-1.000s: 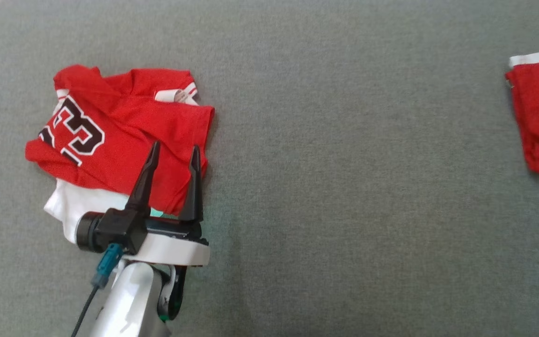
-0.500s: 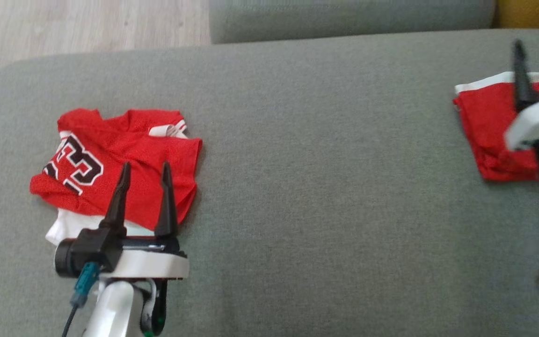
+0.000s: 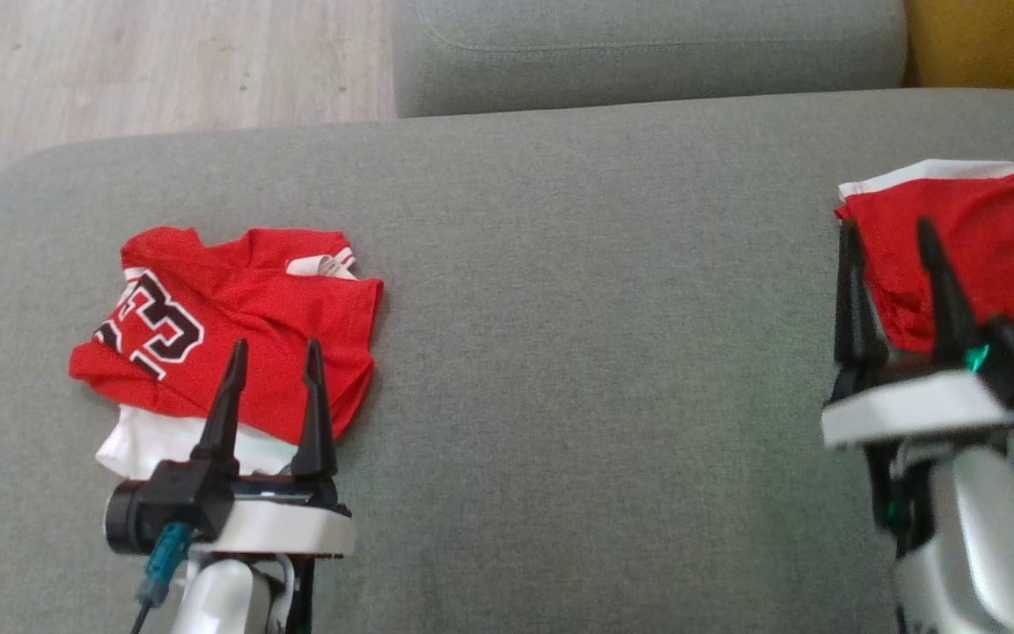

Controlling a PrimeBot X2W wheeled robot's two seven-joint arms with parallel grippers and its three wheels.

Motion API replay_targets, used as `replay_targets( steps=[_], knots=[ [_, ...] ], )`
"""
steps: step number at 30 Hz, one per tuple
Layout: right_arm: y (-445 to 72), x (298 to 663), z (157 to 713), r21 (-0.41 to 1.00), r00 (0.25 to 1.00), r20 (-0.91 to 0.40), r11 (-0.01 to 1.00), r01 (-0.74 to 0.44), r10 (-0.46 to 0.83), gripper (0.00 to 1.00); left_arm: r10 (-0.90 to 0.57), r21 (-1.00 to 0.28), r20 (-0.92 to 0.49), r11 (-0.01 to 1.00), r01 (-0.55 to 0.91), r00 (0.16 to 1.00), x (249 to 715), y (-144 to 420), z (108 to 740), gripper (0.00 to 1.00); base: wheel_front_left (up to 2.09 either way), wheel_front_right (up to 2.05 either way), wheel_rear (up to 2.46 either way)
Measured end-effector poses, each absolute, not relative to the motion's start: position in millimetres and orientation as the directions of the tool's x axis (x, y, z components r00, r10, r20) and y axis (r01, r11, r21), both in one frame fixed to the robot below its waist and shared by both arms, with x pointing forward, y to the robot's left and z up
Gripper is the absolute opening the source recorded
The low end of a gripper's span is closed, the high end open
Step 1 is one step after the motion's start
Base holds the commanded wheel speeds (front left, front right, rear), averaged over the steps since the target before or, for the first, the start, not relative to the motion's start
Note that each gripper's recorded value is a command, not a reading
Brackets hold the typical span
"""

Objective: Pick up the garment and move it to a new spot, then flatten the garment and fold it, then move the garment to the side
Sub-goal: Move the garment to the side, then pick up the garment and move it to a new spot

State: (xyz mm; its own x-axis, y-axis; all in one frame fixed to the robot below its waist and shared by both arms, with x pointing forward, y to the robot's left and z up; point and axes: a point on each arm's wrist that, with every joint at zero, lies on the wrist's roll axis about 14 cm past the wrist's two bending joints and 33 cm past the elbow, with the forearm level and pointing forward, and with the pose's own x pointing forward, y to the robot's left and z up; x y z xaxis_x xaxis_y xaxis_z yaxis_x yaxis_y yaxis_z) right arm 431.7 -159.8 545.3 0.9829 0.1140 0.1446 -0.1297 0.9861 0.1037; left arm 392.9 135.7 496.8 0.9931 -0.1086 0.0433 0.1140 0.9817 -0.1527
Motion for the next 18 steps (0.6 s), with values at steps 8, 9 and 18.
replay_targets(
  steps=[8, 9, 18],
  knots=[
    [-159, 387, 485, 0.107, 0.994, 0.013, 0.988, -0.113, 0.113, 1.00, -0.104, -0.151, 0.030, 0.983, 0.108, 0.994, 378, 138, 493, 1.00, 0.00, 0.00, 0.00],
    [-160, 383, 482, 0.108, 0.994, 0.004, 0.988, -0.110, 0.110, 1.00, -0.104, -0.152, 0.024, 0.983, 0.107, 0.994, 376, 138, 491, 1.00, 0.00, 0.00, 0.00],
    [-165, 380, 500, 0.132, 0.994, 0.060, 0.986, -0.098, 0.091, 1.00, -0.114, -0.159, -0.001, 0.981, 0.112, 0.994, 367, 132, 483, 1.00, 0.00, 0.00, 0.00]
  ],
)
